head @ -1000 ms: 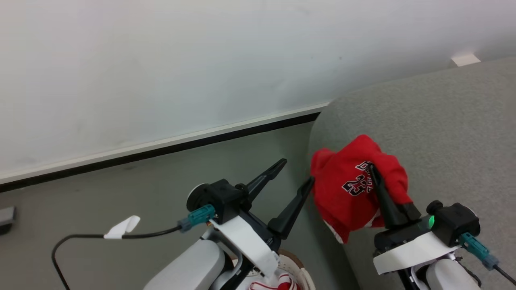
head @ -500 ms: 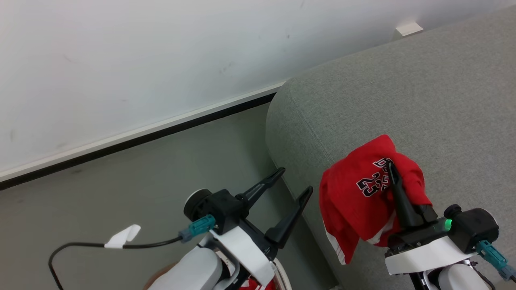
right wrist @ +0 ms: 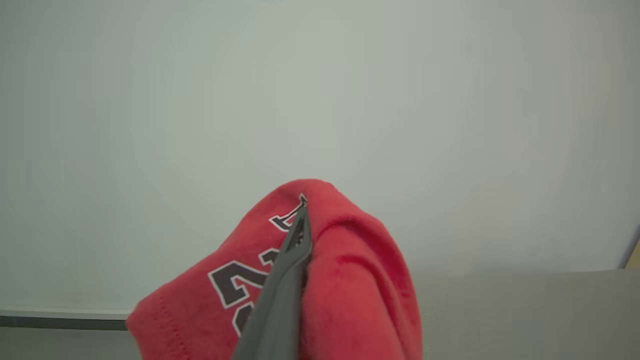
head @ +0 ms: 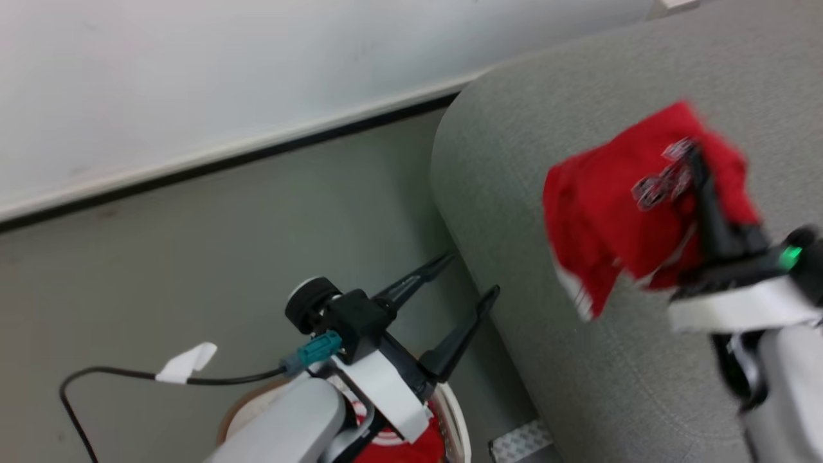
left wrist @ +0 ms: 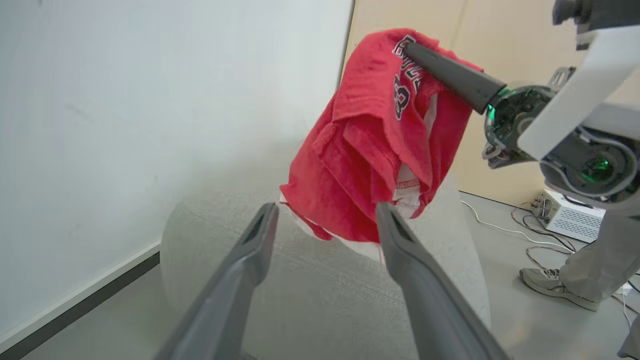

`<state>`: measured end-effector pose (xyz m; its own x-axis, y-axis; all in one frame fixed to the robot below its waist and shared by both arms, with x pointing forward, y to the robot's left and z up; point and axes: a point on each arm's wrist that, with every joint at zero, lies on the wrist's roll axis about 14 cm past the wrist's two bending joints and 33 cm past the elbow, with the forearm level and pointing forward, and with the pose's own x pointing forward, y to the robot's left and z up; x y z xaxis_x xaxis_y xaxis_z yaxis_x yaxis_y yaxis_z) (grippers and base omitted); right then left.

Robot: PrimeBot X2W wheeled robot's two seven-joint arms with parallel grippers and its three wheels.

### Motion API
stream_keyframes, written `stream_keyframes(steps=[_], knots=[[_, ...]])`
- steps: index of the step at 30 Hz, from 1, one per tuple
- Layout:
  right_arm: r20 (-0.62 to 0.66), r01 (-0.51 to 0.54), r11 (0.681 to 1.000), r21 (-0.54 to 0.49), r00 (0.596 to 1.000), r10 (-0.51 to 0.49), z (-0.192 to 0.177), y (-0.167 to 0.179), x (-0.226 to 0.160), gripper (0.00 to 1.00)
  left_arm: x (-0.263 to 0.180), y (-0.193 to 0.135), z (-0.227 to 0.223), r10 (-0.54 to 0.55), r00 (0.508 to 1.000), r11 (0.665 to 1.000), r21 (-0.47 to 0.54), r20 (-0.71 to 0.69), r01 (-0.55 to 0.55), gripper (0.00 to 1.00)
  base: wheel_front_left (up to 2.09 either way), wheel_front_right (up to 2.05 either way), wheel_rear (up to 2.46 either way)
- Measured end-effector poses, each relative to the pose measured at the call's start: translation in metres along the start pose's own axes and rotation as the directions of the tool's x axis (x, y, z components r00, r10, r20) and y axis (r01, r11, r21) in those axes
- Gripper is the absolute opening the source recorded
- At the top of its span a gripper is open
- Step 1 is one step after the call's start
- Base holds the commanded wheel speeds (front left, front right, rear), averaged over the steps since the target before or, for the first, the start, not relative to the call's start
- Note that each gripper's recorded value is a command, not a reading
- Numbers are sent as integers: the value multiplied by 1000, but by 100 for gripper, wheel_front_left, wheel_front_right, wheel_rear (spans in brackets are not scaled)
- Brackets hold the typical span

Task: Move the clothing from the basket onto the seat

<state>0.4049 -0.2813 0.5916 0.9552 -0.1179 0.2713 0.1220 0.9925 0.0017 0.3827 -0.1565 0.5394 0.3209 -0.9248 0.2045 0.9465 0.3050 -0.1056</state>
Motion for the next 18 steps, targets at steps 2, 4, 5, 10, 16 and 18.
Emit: stream_keyframes(steps=[2, 4, 5, 10, 16, 18], knots=[[13, 6, 999, -34, 1000, -5, 4, -10, 22, 0, -4, 11, -6, 4, 1000, 1000, 1, -13, -4, 100, 0, 0, 0], [39, 10, 999, -51, 999, -8, 10, -16, 45, 0, -6, 23, -12, 11, 1000, 1000, 8, -24, -11, 100, 0, 0, 0], [32, 15, 997, -76, 999, -13, 9, -22, 55, 0, -7, 27, -15, 8, 1000, 1000, 6, -25, -8, 100, 0, 0, 0], [-38, 57, 982, -178, 997, -64, -11, -56, 99, 0, -14, 53, -33, 21, 999, 1000, 11, -45, -20, 100, 0, 0, 0], [-150, 73, 955, -286, 981, -120, -53, -80, 136, 0, -26, 77, -59, 44, 996, 999, -12, -73, -46, 100, 0, 0, 0], [-187, 60, 946, -318, 974, -125, -71, -81, 144, 0, -30, 83, -64, 55, 995, 998, -21, -78, -57, 100, 0, 0, 0]])
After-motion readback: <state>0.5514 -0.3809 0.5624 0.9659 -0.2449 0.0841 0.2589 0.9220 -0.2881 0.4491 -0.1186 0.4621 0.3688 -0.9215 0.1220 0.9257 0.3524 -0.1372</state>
